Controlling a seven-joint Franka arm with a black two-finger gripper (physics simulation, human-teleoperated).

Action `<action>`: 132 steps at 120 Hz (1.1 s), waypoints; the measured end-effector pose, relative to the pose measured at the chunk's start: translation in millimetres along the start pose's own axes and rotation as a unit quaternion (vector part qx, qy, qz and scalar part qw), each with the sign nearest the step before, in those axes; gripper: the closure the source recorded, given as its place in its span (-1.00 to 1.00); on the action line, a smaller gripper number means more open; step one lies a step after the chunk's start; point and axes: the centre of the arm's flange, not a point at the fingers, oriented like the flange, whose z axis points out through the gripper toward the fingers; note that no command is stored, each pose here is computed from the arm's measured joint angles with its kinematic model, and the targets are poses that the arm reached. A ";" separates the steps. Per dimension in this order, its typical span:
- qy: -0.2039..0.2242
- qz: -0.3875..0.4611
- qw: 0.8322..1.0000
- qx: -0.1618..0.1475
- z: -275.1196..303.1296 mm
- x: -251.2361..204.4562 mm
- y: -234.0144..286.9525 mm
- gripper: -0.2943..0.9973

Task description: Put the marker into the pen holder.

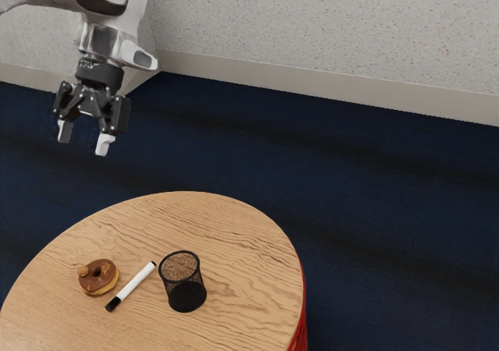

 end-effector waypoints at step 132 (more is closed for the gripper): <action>0.289 0.010 0.957 -0.004 269.9 176.9 -54.4 -0.54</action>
